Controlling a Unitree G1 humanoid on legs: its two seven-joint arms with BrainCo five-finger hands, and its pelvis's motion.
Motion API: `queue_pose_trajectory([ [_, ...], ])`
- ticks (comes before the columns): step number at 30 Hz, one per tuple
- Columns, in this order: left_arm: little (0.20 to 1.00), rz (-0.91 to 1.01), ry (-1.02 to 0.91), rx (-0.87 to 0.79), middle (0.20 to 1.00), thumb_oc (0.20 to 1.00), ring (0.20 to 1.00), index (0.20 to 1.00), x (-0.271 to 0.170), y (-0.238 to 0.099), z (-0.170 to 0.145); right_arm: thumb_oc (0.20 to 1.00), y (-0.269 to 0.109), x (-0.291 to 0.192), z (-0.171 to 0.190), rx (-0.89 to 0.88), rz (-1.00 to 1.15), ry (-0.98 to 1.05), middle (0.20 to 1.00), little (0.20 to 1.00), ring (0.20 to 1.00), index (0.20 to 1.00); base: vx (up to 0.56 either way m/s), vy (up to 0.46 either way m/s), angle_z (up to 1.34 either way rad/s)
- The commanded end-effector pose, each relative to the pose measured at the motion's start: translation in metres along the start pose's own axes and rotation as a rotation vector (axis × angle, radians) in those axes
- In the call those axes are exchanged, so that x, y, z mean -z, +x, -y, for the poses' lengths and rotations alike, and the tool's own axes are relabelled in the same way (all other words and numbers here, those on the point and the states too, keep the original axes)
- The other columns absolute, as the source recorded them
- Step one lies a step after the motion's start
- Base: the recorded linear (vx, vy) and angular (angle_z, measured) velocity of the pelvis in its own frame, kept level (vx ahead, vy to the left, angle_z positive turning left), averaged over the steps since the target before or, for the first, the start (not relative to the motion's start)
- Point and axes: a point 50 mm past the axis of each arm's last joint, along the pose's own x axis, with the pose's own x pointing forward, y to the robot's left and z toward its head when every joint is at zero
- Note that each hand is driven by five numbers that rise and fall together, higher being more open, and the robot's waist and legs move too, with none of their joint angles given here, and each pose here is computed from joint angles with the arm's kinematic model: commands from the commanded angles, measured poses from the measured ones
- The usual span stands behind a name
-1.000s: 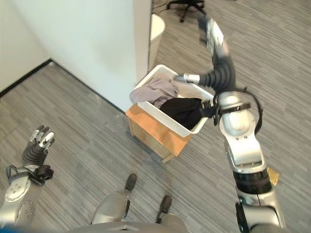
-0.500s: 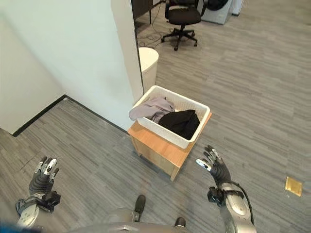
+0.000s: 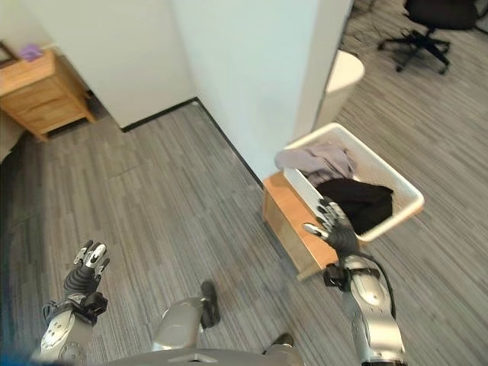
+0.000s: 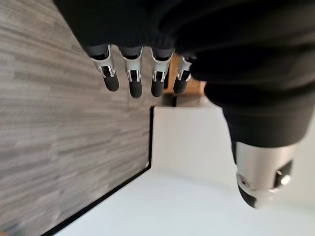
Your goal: Pick up bed clothes into laundry basket.
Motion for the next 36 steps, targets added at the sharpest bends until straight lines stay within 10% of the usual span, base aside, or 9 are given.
queue_pose_trajectory([
  [1, 1.0, 0.206, 0.067, 0.0, 1.0, 1.0, 1.0, 1.0, -0.048, 0.013, 0.0, 1.0, 0.016, -0.02, -0.004, 0.027, 0.129, 0.031, 1.0, 1.0, 1.0, 1.0, 0.16, 0.234, 1.3],
  [36, 1.0, 0.15, 0.033, 0.057, 1.0, 1.0, 1.0, 1.0, -0.027, 0.013, 0.033, 1.0, -0.013, 0.008, 0.012, 0.112, 0.035, 0.146, 1.0, 1.0, 1.0, 1.0, 0.08, -0.143, 1.42],
])
